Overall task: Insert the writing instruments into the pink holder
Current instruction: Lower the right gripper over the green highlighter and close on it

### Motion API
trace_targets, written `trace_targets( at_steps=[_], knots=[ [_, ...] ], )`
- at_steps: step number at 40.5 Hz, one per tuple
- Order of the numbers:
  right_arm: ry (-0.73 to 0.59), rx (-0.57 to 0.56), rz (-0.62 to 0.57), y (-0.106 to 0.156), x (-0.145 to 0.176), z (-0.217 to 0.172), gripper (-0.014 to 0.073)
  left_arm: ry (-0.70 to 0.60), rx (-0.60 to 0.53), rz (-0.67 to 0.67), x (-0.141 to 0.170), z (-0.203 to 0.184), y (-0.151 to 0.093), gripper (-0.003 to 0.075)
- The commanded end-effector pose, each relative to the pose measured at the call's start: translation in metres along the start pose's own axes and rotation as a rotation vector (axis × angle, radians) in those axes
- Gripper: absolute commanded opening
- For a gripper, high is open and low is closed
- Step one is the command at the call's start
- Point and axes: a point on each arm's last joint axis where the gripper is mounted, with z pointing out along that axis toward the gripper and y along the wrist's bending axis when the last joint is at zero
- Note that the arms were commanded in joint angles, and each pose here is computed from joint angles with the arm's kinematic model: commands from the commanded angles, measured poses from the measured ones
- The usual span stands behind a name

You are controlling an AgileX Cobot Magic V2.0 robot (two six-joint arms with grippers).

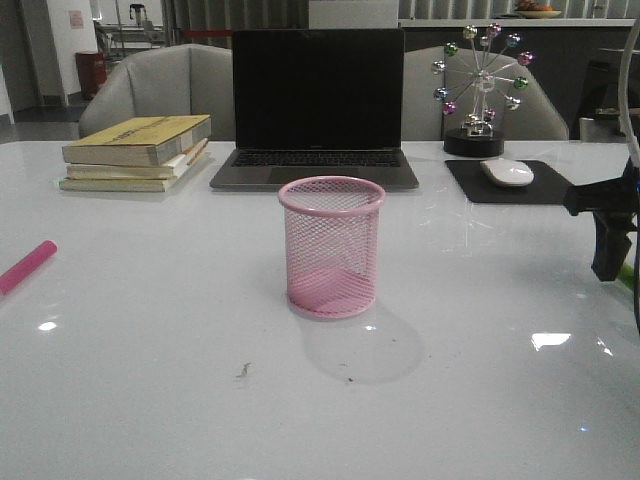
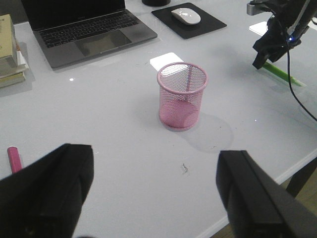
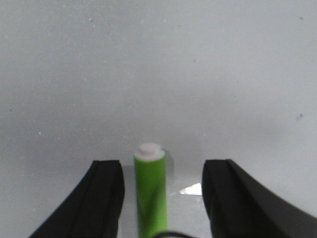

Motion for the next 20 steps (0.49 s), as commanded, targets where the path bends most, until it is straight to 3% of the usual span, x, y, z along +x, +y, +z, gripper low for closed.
trace_targets(
  at_steps=[1,20],
  knots=[
    [-0.107,-0.004,-0.012,0.0015,-0.0138,-0.0275,0.0465,-0.098,0.006,-0.014,-0.0152,-0.0022,-0.0006,0.0568],
    [-0.1,-0.004,-0.012,0.0015,-0.0135,-0.0268,0.0465,-0.098,0.006,-0.014,-0.0152,-0.0022,-0.0006,0.0568]
  ],
)
